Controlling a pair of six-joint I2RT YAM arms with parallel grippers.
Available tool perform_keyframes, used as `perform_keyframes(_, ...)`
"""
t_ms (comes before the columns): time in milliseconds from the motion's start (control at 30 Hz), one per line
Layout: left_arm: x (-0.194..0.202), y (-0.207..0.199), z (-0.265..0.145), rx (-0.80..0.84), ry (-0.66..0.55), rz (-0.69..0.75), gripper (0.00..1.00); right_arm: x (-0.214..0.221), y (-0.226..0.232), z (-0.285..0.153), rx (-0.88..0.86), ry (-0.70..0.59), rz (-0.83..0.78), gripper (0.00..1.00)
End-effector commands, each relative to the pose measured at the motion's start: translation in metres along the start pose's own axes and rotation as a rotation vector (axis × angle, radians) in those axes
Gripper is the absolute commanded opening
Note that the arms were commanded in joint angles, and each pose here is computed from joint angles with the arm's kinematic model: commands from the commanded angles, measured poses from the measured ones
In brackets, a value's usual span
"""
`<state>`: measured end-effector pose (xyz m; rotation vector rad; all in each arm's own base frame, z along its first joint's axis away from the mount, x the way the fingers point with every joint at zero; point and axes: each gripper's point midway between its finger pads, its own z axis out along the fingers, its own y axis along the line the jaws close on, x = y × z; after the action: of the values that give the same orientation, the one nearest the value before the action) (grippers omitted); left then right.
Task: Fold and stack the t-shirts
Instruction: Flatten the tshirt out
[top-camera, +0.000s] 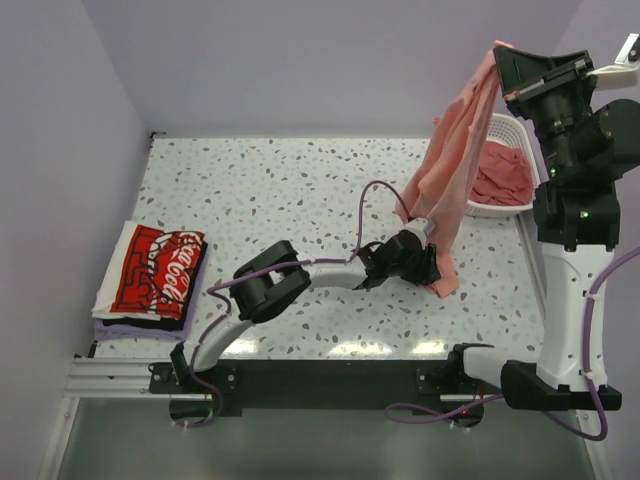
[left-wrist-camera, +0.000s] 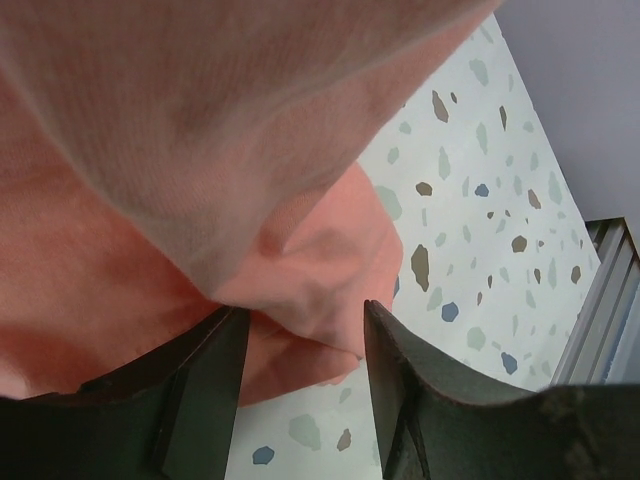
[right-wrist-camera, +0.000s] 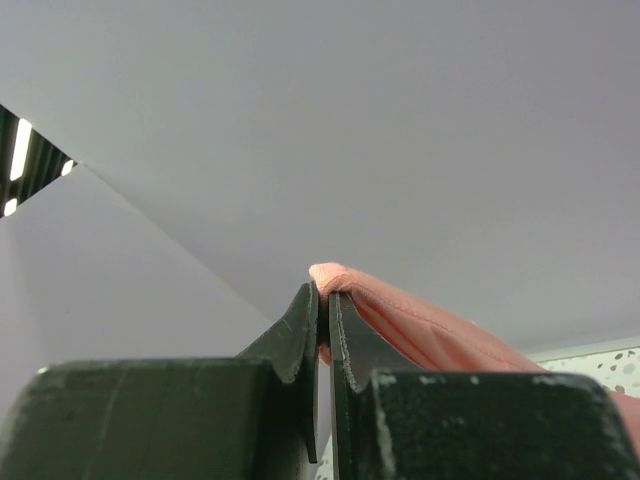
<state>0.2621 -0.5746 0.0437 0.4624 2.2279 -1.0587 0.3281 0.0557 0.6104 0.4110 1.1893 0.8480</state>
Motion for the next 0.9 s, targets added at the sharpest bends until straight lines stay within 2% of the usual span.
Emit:
perform_keyframes(0,-0.017,-0.017,0.003,0.029,-0.049,-0.014,0.54,-0.018,0.019,-0.009,-0.053,-0.064,-0.024,0.00)
perform_keyframes(233,-0.021,-0.023,0.006,0.049,-0.053,-0.026,0.41,-0.017,0.016,-0.010,-0.043,-0.064,-0.030,0.00)
perform_keyframes(400,-0.028,-0.027,0.003,0.060,-0.066,-0.022,0.36,-0.016,0.013,-0.010,-0.033,-0.064,-0.033,0.00)
perform_keyframes(500,-0.029,-0.028,0.003,0.059,-0.067,-0.018,0.26,-0.015,0.010,-0.009,-0.024,-0.065,-0.035,0.00)
perform_keyframes(567,-0.030,-0.027,0.002,0.056,-0.066,-0.015,0.14,-0.014,0.009,-0.010,-0.018,-0.064,-0.038,0.00)
perform_keyframes(600,-0.031,-0.027,0.001,0.054,-0.068,-0.014,0.04,-0.016,0.007,-0.011,-0.011,-0.070,-0.045,0.00)
perform_keyframes(633,-0.031,-0.027,0.000,0.053,-0.067,-0.011,0.00,-0.016,0.007,-0.012,-0.006,-0.072,-0.049,0.00)
perform_keyframes(767,-0.041,-0.023,-0.017,0.017,-0.099,0.005,0.00,-0.015,0.000,-0.011,0.021,-0.076,-0.060,0.00)
perform_keyframes(800,-0.058,-0.034,-0.034,0.030,-0.137,0.004,0.00,-0.014,-0.003,-0.011,0.032,-0.070,-0.065,0.00)
perform_keyframes(867,-0.054,-0.021,-0.054,-0.011,-0.154,0.003,0.00,-0.016,-0.005,-0.011,0.048,-0.074,-0.071,0.00)
